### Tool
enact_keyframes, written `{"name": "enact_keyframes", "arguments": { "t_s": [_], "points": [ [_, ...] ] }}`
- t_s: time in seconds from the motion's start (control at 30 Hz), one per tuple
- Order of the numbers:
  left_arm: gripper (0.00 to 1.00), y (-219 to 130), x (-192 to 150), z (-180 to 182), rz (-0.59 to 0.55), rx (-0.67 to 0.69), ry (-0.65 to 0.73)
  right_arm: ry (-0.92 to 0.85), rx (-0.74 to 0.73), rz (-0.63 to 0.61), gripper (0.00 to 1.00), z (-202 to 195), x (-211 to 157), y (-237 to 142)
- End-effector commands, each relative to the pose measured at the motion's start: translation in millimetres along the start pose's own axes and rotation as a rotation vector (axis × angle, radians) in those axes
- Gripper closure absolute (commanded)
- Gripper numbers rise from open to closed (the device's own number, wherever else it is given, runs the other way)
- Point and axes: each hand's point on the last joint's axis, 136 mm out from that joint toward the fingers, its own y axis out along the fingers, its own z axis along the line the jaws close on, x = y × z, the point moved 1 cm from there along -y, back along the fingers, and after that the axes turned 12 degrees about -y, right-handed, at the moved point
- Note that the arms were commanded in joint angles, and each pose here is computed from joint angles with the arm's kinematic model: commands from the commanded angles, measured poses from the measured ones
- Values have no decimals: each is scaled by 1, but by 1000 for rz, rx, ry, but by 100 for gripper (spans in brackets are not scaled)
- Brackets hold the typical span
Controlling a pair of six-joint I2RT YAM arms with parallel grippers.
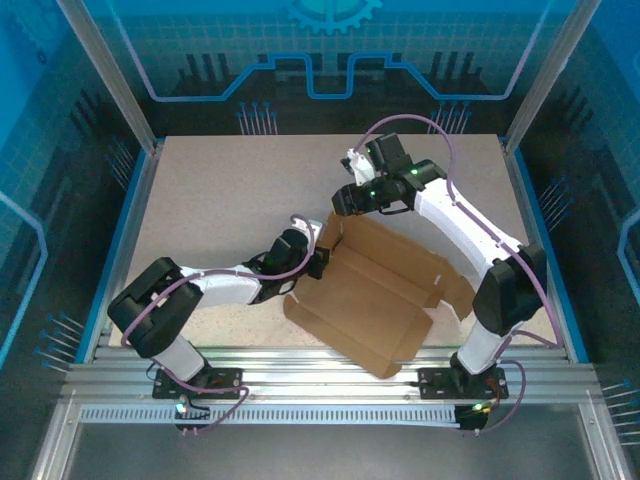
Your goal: Fold the paper box
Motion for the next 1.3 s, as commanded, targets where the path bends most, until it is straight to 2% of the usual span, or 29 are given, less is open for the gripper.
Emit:
{"name": "enact_keyframes", "arguments": {
  "t_s": [0.0,0.17,0.33,0.5,0.63,0.87,1.27],
  "points": [
    [91,1,-66,29,238,107,19,-26,52,-43,63,15,5,-5],
    [92,0,-65,29,238,105,19,-12,78,-44,70,17,0,0],
    [91,0,-67,29,239,107,21,30,139,-64,85,19,-3,2],
    [92,0,-68,30,240,111,25,61,167,-79,90,18,-3,5],
    [92,-1,-68,30,239,111,28,94,182,-78,100,12,-7,13],
    [92,-1,-70,30,244,114,31,136,185,-66,100,2,-13,23],
    [92,-1,-71,30,246,114,32,293,304,-98,100,-3,-23,31]
  ]
}}
